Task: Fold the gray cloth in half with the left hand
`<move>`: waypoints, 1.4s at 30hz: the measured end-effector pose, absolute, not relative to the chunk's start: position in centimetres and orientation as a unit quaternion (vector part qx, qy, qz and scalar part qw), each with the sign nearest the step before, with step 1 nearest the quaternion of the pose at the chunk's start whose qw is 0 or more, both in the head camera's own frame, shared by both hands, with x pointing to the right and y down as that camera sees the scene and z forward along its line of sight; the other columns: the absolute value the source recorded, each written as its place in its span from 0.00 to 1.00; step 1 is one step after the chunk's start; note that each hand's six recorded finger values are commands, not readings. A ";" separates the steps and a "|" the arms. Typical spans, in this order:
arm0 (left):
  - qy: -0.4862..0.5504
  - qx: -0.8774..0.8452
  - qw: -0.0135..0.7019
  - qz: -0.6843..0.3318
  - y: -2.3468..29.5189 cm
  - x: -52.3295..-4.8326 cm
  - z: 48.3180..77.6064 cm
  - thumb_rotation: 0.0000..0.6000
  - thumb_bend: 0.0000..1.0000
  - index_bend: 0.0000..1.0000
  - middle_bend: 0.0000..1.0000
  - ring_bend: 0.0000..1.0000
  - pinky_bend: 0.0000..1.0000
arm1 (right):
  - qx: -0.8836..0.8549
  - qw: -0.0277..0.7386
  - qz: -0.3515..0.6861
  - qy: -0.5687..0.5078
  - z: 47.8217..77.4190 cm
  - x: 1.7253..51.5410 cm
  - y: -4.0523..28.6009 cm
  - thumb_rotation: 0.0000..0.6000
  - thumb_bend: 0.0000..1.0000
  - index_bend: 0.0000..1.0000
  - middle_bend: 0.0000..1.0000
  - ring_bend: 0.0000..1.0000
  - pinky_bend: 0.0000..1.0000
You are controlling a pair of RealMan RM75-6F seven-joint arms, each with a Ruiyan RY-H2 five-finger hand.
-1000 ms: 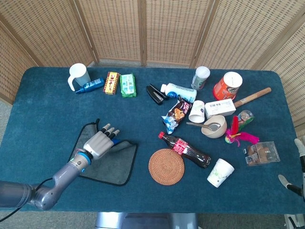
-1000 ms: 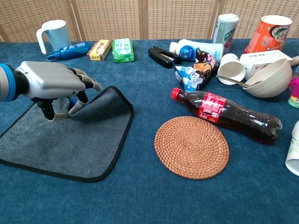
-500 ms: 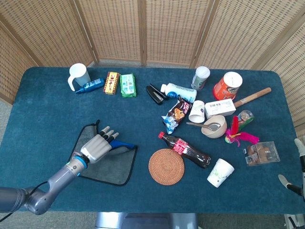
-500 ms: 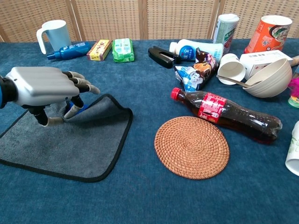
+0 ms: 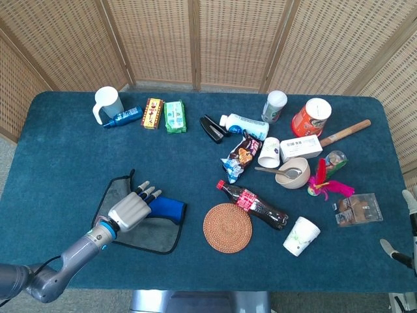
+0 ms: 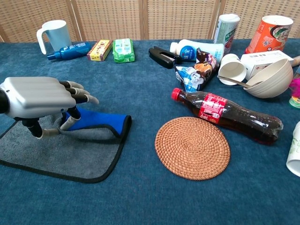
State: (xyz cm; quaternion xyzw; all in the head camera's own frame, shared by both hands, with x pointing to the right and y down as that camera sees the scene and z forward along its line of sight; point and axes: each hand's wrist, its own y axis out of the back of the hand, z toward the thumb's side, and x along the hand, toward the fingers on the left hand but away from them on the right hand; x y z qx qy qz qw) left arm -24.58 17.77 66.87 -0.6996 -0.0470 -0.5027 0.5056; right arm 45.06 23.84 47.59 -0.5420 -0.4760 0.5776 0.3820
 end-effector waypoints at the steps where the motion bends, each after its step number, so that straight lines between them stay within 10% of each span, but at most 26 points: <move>1: -0.048 -0.700 0.505 -0.503 17.9 -24.6 66.9 1.00 0.49 0.63 0.00 0.00 0.00 | -0.542 0.381 0.578 -0.476 47.6 45.1 23.8 1.00 0.00 0.00 0.00 0.00 0.00; 42: -0.071 -0.702 0.507 -0.494 21.4 -26.6 66.3 1.00 0.49 0.62 0.00 0.00 0.00 | -0.540 0.385 0.579 -0.474 47.6 44.9 23.9 1.00 0.00 0.00 0.00 0.00 0.00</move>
